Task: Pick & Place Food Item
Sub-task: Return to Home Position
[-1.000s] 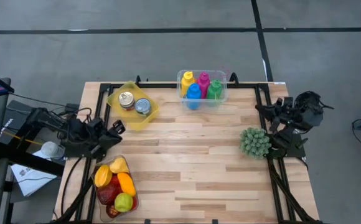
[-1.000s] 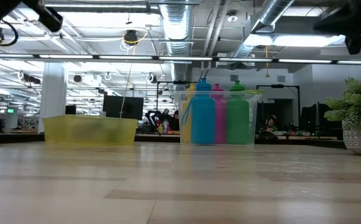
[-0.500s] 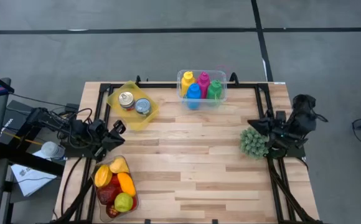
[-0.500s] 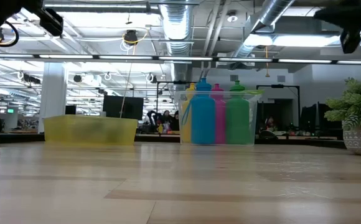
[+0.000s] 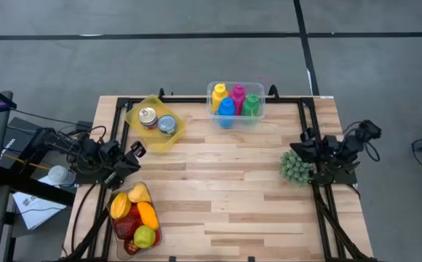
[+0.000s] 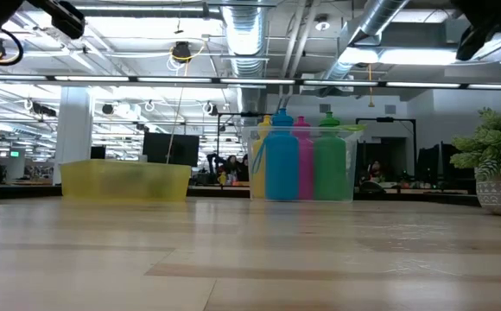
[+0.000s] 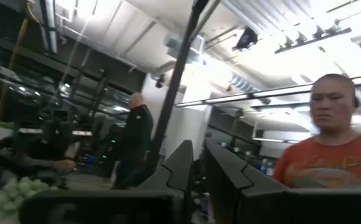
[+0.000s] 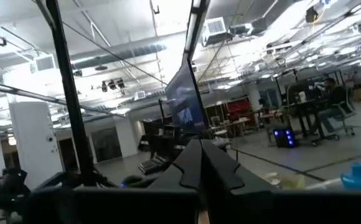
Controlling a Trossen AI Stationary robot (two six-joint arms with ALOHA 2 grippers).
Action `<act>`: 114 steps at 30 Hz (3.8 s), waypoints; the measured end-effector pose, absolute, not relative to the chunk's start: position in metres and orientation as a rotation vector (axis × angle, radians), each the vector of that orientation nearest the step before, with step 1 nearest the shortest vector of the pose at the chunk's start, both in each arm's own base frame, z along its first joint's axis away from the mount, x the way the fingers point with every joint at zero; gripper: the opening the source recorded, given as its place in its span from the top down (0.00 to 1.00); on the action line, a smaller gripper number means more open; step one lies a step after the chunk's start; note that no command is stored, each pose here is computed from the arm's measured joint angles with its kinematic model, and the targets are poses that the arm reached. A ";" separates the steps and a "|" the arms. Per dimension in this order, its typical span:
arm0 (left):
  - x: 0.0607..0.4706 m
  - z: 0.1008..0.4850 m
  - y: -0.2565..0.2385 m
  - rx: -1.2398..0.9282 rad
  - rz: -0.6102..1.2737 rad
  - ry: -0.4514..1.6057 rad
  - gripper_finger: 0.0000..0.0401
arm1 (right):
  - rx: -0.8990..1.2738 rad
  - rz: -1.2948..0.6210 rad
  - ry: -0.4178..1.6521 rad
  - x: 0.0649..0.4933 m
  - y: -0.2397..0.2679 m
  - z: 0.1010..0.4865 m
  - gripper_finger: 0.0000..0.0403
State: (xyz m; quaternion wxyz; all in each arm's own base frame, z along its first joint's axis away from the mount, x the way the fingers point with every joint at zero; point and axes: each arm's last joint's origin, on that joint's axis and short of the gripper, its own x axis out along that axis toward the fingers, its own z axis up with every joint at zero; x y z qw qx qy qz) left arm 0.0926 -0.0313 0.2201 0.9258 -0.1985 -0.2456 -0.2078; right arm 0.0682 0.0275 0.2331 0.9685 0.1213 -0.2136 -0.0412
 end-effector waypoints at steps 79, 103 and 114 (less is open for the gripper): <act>0.096 0.174 -0.014 -0.045 -0.189 -0.087 0.93 | 0.118 -0.333 -0.050 0.089 0.004 0.189 1.00; 0.096 0.174 -0.014 -0.045 -0.187 -0.090 0.93 | 0.118 -0.333 -0.051 0.089 0.004 0.189 1.00; 0.096 0.174 -0.014 -0.045 -0.188 -0.090 0.93 | 0.118 -0.333 -0.051 0.089 0.004 0.189 1.00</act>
